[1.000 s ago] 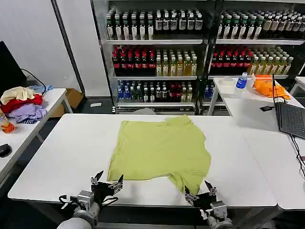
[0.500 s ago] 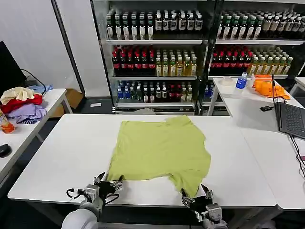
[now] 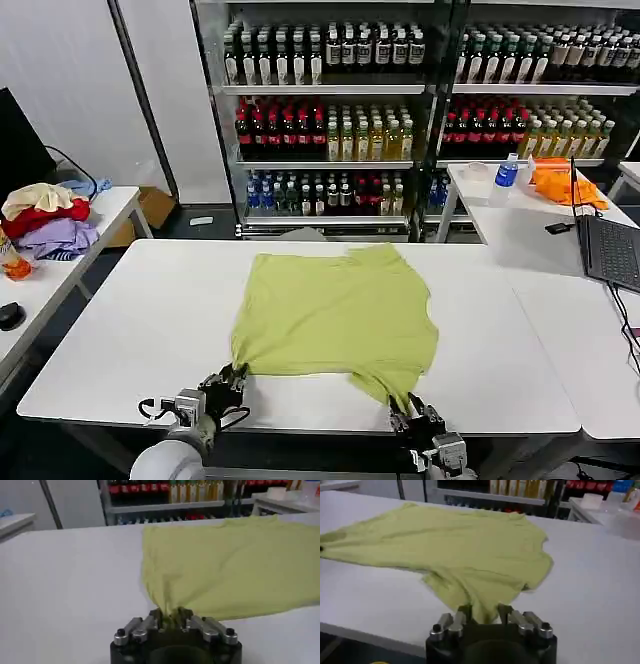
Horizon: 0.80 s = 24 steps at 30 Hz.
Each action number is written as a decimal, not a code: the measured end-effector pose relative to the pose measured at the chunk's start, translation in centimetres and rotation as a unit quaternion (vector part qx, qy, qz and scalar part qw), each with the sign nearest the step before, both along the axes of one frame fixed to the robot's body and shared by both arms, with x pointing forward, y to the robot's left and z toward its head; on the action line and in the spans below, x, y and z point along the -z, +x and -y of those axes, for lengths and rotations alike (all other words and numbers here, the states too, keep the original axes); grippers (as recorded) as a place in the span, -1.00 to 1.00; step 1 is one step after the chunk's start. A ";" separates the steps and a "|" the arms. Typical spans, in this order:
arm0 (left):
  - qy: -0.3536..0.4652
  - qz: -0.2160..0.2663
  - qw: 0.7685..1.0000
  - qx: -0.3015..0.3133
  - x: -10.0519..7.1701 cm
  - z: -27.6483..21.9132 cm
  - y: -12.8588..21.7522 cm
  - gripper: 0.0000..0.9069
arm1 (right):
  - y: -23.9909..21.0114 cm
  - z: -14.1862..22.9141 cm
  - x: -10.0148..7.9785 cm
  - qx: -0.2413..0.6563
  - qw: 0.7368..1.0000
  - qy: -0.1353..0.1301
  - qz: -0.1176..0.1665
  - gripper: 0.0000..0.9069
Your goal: Fold and organize the clothes.
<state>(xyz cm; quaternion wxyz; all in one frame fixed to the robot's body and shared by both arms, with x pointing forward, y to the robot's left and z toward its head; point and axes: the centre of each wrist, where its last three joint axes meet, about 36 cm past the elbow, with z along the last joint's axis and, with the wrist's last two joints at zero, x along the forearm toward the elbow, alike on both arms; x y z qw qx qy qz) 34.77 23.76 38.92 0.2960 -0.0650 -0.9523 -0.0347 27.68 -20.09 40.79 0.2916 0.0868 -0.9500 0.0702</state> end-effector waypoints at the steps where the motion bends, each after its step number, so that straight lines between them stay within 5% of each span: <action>1: -0.003 0.000 1.000 0.000 -0.1 0.0 -0.2 -0.96 | -0.1 0.0 -0.2 0.000 1.000 0.001 0.001 -1.00; 11: -0.027 0.019 0.999 0.005 -2.8 -0.1 -2.7 -0.96 | -1.7 1.1 -3.3 0.003 1.000 0.001 0.025 -1.00; 24: -0.038 0.065 0.997 0.023 -7.5 -0.2 -6.2 -0.96 | -2.7 3.1 -7.9 0.000 0.995 -0.013 0.095 -1.00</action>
